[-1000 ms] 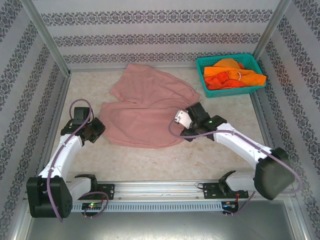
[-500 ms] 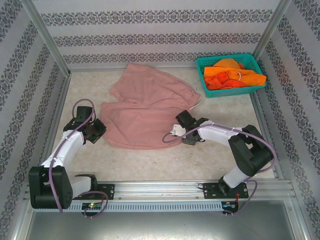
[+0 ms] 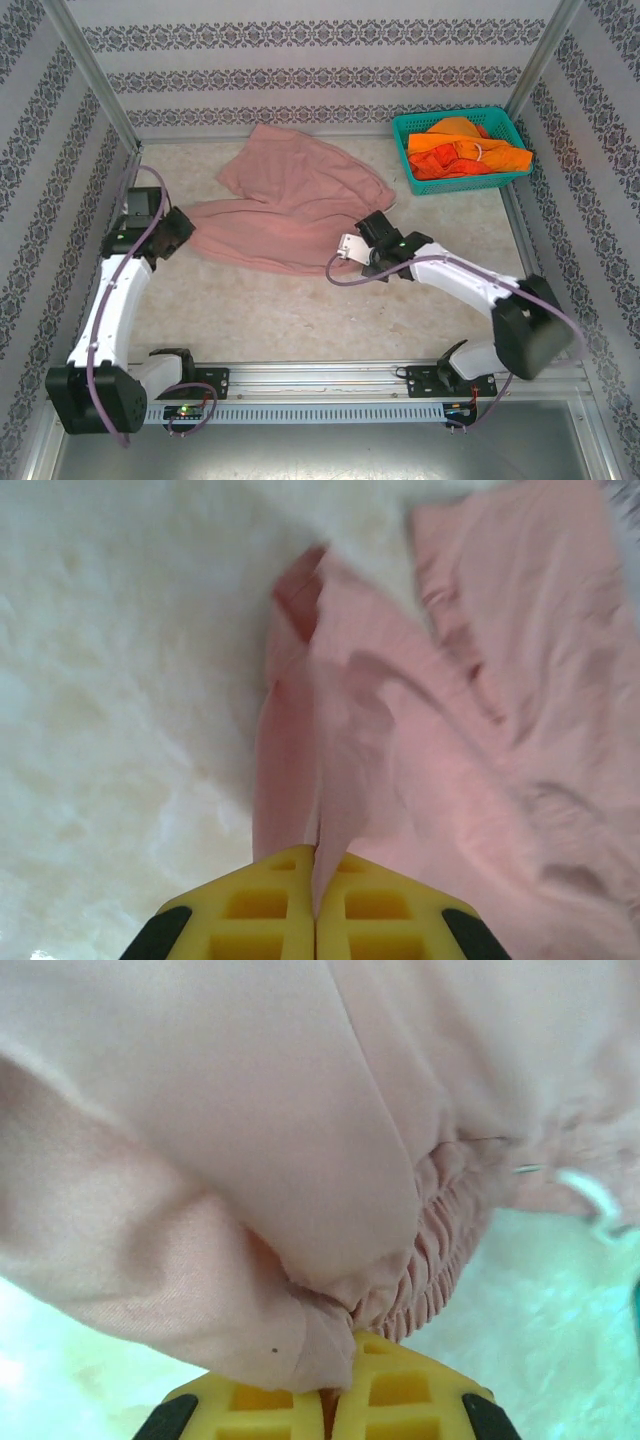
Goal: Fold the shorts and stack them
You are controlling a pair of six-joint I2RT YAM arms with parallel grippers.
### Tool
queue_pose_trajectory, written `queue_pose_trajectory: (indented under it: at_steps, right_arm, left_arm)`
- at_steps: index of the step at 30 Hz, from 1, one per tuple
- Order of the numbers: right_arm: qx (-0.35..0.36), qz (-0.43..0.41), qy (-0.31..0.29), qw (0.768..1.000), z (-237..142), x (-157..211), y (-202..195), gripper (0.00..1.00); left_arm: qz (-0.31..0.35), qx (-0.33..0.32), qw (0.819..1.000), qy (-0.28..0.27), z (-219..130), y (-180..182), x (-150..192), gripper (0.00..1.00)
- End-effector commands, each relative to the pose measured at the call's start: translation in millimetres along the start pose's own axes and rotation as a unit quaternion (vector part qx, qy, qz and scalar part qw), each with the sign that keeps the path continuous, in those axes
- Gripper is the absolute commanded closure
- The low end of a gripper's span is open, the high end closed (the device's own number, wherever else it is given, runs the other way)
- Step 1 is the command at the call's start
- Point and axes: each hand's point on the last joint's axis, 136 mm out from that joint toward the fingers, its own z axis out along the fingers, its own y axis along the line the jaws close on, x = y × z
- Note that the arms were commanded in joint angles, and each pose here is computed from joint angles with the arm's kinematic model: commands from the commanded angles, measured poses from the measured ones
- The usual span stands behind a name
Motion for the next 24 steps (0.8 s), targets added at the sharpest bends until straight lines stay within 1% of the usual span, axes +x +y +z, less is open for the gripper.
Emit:
queue_pose_trajectory:
  at_steps: [1,4,7,10,12,14,18,20,24]
  right_arm:
    - [-0.053,0.016,-0.053,0.997,-43,-19,18,1.00]
    - [-0.106,0.031,-0.075,0.991,-69,-22,36,1.00]
    - [-0.152,0.055,-0.085,0.983,-90,-25,48,1.00]
    - [-0.184,0.089,-0.099,0.974,-102,-32,51,1.00]
    - [-0.204,0.112,-0.114,0.966,-109,-38,50,1.00]
    - [-0.230,0.143,-0.127,0.954,-114,-43,47,1.00]
    - [-0.235,0.213,-0.132,0.939,-110,-42,24,1.00]
    - [-0.243,0.251,-0.128,0.928,-102,-40,13,1.00]
    - [-0.266,0.313,-0.099,0.906,-77,-33,-2,1.00]
  left_arm:
    - [0.041,-0.049,0.997,-0.038,-42,14,-20,1.00]
    - [0.059,-0.054,0.995,-0.066,-69,6,-38,1.00]
    - [0.075,-0.056,0.992,-0.088,-87,-5,-58,1.00]
    - [0.086,-0.042,0.990,-0.103,-96,-24,-79,1.00]
    - [0.094,-0.027,0.989,-0.109,-96,-39,-93,1.00]
    - [0.101,-0.019,0.988,-0.112,-91,-55,-109,1.00]
    - [0.113,-0.011,0.988,-0.106,-64,-81,-135,1.00]
    - [0.119,-0.011,0.988,-0.095,-40,-95,-145,1.00]
    - [0.138,-0.010,0.988,-0.073,10,-127,-155,1.00]
